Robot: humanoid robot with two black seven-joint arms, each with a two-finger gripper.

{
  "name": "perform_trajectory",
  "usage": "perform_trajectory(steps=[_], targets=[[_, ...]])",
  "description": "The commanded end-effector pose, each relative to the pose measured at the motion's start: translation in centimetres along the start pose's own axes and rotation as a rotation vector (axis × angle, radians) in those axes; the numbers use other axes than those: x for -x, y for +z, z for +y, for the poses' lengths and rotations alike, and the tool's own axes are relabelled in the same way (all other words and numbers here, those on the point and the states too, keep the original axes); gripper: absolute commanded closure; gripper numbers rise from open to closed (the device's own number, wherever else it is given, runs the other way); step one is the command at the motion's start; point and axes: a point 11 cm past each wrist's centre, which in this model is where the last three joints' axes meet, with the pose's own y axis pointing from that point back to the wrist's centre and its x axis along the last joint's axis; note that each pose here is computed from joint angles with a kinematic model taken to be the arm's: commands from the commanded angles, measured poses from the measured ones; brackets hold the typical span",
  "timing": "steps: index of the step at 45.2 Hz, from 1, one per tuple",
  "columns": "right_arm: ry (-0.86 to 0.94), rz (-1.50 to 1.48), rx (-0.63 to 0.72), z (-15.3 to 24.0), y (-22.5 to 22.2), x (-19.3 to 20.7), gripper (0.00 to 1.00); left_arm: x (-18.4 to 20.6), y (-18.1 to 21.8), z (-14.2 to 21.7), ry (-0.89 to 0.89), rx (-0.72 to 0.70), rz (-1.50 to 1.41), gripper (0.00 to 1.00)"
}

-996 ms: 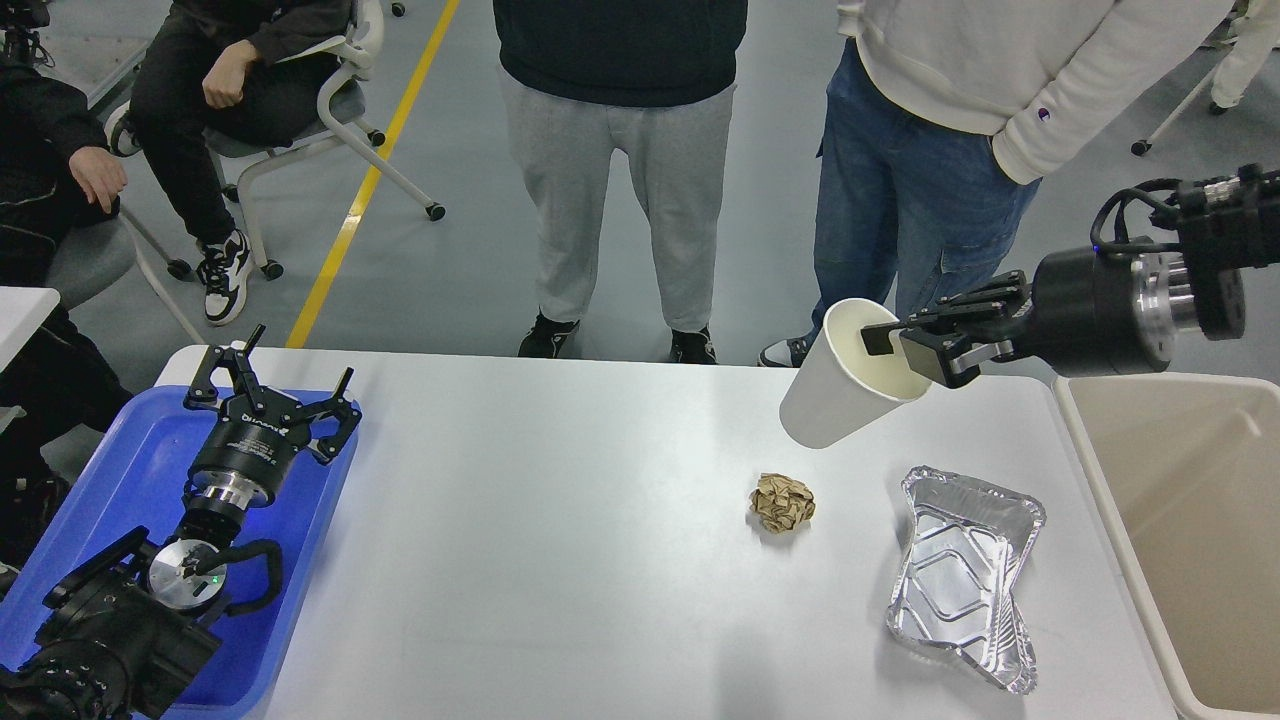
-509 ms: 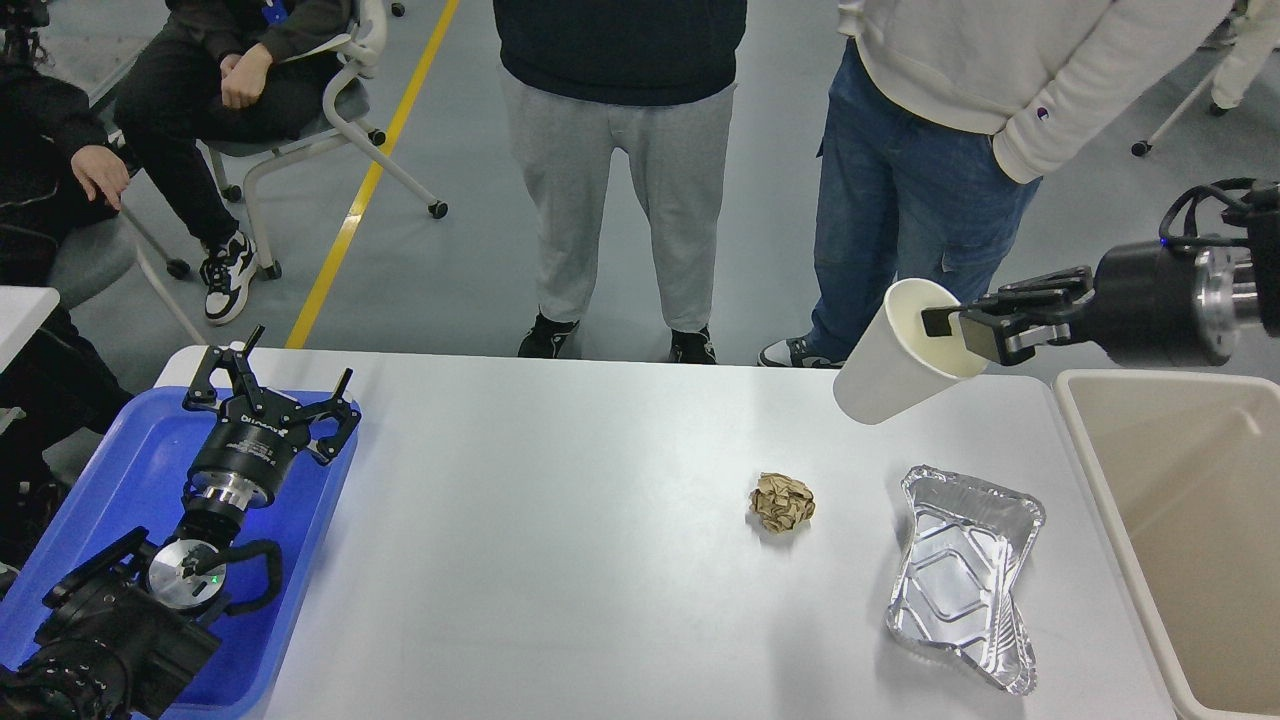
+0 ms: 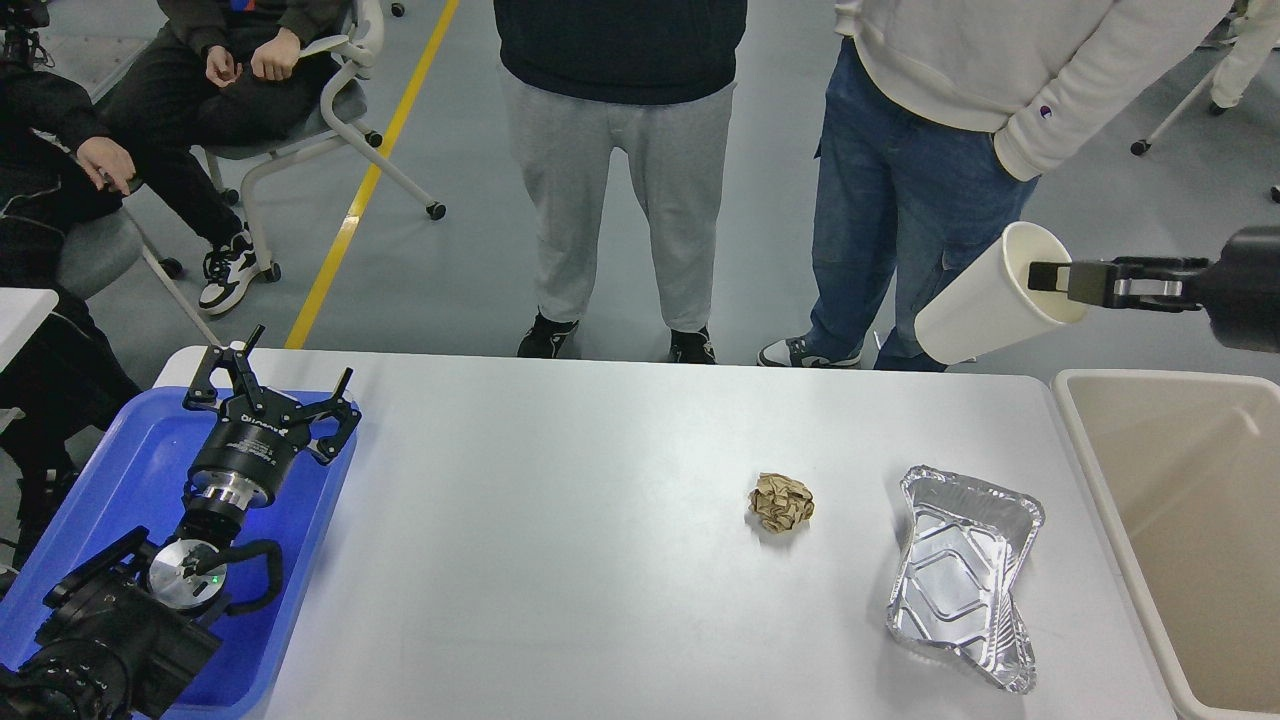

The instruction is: Tidy desktop

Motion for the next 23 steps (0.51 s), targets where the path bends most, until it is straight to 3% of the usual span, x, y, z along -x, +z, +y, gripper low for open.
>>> perform_trajectory(steps=[1, 23], targets=[[0.103, -0.164, 0.107, 2.4, 4.5, -0.2, 1.0, 0.0, 0.0, 0.0, 0.0, 0.0, 0.0, 0.0], [0.252, -0.444, 0.278, 5.4, 11.6, 2.5, 1.0, 0.0, 0.0, 0.0, -0.001, 0.0, 0.0, 0.0]])
